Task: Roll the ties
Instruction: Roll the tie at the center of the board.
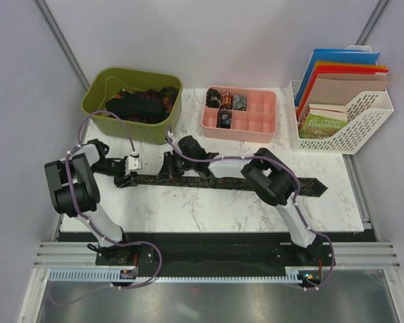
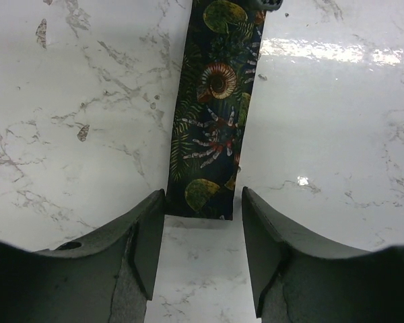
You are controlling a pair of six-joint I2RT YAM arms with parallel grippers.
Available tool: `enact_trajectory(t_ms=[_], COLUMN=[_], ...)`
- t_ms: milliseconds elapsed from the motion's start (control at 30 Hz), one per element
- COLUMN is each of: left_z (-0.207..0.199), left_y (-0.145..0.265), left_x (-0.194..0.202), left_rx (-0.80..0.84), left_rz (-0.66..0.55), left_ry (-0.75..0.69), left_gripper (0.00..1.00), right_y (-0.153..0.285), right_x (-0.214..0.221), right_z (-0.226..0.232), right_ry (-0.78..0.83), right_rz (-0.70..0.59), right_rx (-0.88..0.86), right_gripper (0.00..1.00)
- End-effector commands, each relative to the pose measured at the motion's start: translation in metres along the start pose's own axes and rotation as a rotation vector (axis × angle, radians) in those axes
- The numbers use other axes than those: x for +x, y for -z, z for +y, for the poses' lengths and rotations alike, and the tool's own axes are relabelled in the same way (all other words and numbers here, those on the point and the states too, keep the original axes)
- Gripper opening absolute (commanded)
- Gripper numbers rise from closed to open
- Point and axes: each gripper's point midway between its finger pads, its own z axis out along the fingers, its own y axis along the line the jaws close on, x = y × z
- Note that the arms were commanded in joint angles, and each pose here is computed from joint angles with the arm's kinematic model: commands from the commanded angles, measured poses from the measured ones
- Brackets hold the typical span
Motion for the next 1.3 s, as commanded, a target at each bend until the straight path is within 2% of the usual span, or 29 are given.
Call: enact_trajectory(t_ms=[0, 233, 633, 700, 733, 800, 867, 900, 1067, 1100, 1133, 1167, 1267], left_z=[0.008, 0.009, 0.001, 0.004, 0.011, 0.027, 0.028, 0.033, 0.004, -0.008, -0.01, -0.014, -0.02], left_y=[0.004, 0.016, 0.015, 0.013, 0.013, 0.019, 0.028, 0.038, 0.046, 0.042, 0.043, 0.04, 0.032], left_x=[-0.007, -0.023, -0.073, -0.074, -0.073, -0.065, -0.063, -0.058, -0.055, -0.058, -0.062, -0.06, -0.057], left_rx=[-0.007, -0.023, 0.012, 0.021, 0.007, -0.003, 0.009, -0.024, -0.054, -0.039, -0.044, -0.051, -0.038], left_rz=[-0.019, -0.03, -0.1, -0.085, -0.082, -0.049, -0.053, -0.058, -0.067, -0.076, -0.095, -0.104, -0.11], left_ry=[-0.056, -0.09, -0.122, -0.102, -0.08, 0.06, 0.151, 0.244, 0.599, 0.735, 0.782, 0.889, 1.053], left_gripper=[0.55, 0.53, 0.52, 0.54, 0.63, 0.68, 0.69, 0.69, 0.68, 0.68, 0.68, 0.68, 0.68], right_y=[-0.012, -0.016, -0.016, -0.015, -0.015, -0.014, -0.013, -0.013, -0.011, -0.011, -0.011, -0.011, -0.011], right_x=[-0.005, 0.012, 0.009, 0.008, 0.008, 0.008, 0.007, 0.006, 0.002, 0.001, 0.002, 0.003, 0.006], right_z=[-0.01, -0.033, -0.025, -0.025, -0.025, -0.024, -0.025, -0.025, -0.021, -0.021, -0.022, -0.023, -0.026], right_ry=[0.001, -0.054, -0.075, -0.071, -0.072, -0.073, -0.076, -0.078, -0.079, -0.076, -0.079, -0.078, -0.081], right_rz=[-0.028, -0.002, -0.01, -0.014, -0.012, -0.013, -0.016, -0.019, -0.029, -0.031, -0.028, -0.027, -0.022], right_rx=[0.017, 0.079, 0.047, 0.049, 0.051, 0.05, 0.055, 0.059, 0.06, 0.06, 0.063, 0.064, 0.072], right_gripper=[0.18, 0.18, 0.19, 0.19, 0.19, 0.19, 0.19, 0.19, 0.19, 0.19, 0.19, 0.2, 0.2])
